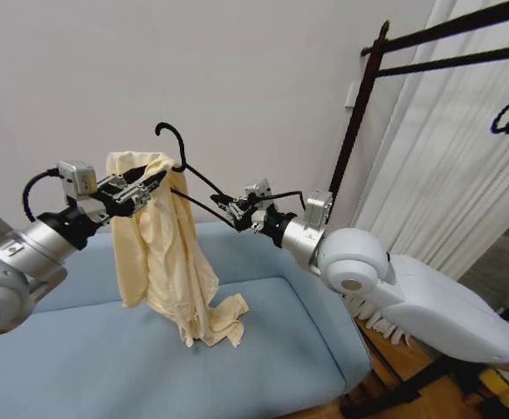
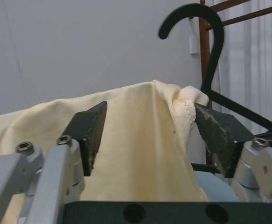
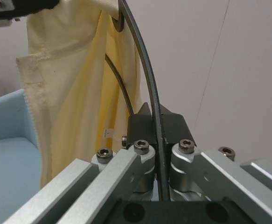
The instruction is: Pick up the clothes from the sofa and hang them on the clothes hanger.
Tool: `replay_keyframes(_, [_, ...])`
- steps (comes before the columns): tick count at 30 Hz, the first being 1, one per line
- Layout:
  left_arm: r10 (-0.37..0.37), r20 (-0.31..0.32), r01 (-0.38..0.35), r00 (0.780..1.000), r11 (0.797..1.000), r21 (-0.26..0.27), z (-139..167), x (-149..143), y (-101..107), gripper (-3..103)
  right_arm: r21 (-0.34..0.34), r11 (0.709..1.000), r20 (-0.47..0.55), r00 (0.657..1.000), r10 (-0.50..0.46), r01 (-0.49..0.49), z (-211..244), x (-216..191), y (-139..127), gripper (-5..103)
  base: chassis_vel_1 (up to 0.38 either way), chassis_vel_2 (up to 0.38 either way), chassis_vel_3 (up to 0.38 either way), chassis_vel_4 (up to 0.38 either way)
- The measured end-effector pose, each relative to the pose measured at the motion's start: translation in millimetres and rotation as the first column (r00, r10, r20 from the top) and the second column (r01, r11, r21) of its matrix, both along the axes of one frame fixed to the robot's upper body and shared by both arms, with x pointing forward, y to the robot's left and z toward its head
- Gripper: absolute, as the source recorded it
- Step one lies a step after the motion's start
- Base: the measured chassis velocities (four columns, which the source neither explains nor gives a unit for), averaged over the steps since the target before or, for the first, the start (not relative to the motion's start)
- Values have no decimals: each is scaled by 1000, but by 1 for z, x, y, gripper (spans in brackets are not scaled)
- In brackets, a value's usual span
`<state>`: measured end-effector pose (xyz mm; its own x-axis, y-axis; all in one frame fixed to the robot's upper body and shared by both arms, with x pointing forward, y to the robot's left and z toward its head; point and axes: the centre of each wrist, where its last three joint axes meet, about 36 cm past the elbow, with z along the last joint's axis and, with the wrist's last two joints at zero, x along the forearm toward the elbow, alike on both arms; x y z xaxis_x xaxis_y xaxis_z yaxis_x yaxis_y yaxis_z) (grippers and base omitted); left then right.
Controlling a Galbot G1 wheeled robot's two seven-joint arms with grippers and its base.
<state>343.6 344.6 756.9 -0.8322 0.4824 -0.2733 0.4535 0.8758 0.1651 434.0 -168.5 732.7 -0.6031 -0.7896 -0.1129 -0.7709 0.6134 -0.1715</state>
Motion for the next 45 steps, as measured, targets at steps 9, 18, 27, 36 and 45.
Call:
replay_keyframes(9, [51,-45,-52,998,998,-17,12,15,19,96,-88,996,45,999,6,-2,-2,36,-39,2,0,0,0,0])
replay_keyframes(18, [55,-73,-53,996,998,30,28,38,53,100,-113,989,70,992,104,-96,7,46,-58,2,0,0,0,0])
replay_keyframes(27, [-151,-152,178,977,966,188,52,64,86,100,-261,941,99,963,249,-217,21,68,-97,2,0,0,0,0])
replay_keyframes(36, [-351,-293,433,889,852,294,72,76,103,100,-308,929,115,961,250,-205,20,77,-105,2,0,0,0,0])
replay_keyframes(45, [-409,-366,527,836,785,326,72,82,112,100,-310,926,118,958,263,-216,19,74,-98,2,0,0,0,0])
